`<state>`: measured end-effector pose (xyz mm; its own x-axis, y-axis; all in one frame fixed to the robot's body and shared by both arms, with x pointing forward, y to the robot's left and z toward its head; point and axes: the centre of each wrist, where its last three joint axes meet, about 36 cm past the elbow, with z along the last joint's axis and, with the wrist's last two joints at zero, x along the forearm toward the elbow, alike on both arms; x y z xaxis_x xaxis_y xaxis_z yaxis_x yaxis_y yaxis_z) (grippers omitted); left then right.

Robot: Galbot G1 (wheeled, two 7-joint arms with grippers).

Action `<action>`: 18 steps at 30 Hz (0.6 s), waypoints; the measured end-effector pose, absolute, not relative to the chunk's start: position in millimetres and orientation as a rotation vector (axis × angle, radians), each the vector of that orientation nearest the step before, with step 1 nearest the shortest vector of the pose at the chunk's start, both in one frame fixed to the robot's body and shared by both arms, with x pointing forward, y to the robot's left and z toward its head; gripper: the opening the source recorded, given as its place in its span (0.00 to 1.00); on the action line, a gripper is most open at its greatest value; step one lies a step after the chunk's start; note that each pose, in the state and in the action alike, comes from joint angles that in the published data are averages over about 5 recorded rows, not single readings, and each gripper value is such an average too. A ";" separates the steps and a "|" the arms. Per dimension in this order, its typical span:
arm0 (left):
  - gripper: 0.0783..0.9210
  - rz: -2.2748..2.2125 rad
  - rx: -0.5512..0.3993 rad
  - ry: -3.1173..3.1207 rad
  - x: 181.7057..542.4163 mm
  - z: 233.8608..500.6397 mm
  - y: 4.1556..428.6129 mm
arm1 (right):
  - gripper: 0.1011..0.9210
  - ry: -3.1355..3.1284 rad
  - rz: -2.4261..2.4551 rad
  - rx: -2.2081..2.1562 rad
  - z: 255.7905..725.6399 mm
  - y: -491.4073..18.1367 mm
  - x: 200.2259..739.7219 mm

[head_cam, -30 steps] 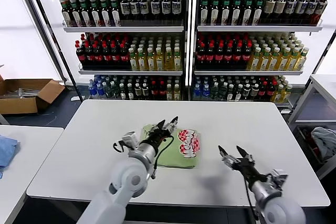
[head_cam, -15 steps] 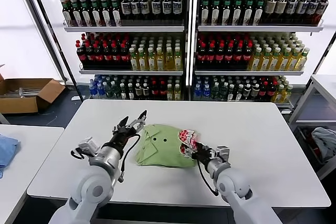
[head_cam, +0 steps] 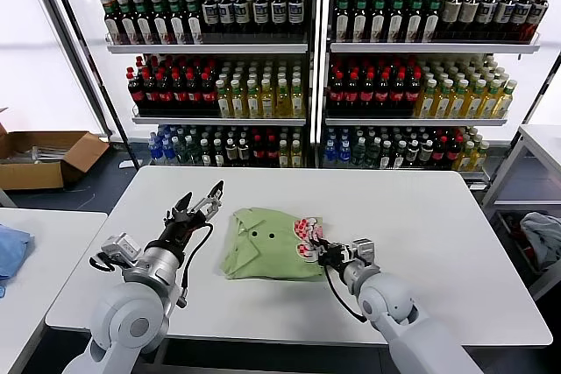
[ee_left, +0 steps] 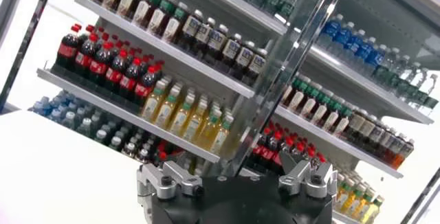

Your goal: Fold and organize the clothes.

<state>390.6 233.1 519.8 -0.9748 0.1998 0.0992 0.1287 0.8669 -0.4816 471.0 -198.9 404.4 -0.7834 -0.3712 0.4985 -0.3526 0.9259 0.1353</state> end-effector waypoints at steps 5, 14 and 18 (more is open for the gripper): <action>0.88 0.737 -0.250 -2.895 390.0 520.4 233.5 | 0.01 -2.554 0.021 0.488 409.1 -234.2 462.8; 0.88 0.745 -0.253 -2.886 390.2 518.9 229.0 | 0.09 -2.565 0.123 0.408 422.1 -302.3 445.1; 0.88 0.748 -0.247 -2.882 391.0 518.4 228.1 | 0.22 -2.609 0.146 0.374 431.2 -317.5 438.4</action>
<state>391.0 228.1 518.4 -0.9745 0.1973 0.1069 0.1204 0.8618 -0.4928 438.4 -317.5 431.2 -0.8390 -0.2363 0.4901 -0.2897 0.9565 -0.0347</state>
